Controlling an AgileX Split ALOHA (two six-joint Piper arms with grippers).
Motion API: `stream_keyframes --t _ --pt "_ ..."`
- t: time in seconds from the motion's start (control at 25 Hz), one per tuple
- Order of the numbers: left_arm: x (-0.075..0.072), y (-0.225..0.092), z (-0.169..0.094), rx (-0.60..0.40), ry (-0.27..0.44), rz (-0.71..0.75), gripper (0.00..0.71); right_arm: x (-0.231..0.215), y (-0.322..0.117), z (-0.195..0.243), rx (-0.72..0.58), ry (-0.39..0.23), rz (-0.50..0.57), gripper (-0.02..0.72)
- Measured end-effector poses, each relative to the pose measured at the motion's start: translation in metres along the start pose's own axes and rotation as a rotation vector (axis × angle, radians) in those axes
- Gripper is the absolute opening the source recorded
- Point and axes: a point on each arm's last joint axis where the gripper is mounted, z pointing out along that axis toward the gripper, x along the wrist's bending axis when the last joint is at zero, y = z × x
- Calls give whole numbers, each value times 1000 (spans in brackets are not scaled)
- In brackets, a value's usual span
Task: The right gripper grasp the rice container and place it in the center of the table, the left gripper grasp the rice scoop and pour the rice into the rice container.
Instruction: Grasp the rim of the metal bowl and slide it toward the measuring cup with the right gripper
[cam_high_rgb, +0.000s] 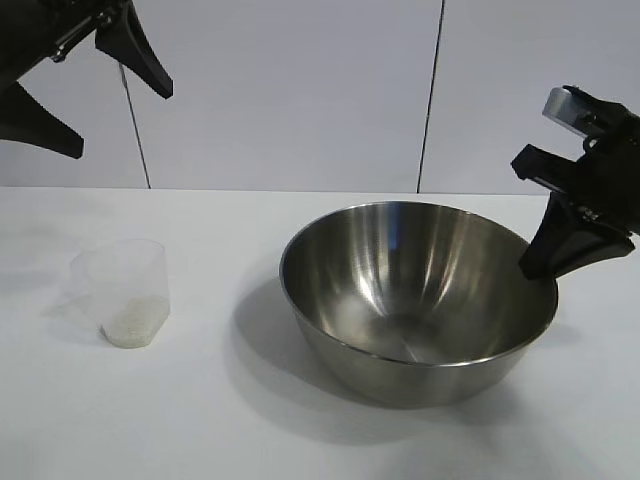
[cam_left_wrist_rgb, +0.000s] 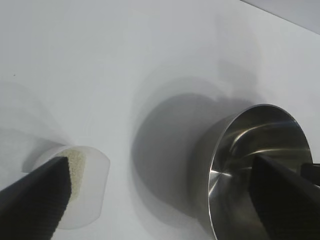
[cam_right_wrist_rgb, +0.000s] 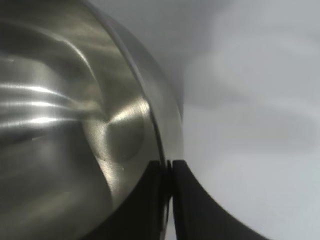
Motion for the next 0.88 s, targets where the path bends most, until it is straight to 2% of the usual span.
stream_keyframes --t 0.32,0.64,0.88 --pt "0 0 0 -2 0 0 694 4 1 0 -14 46 29 20" --pt "0 0 0 -2 0 0 694 11 3 -1 -31 120 50 20" --pt "0 0 0 -2 0 0 694 20 4 4 -41 120 26 20"
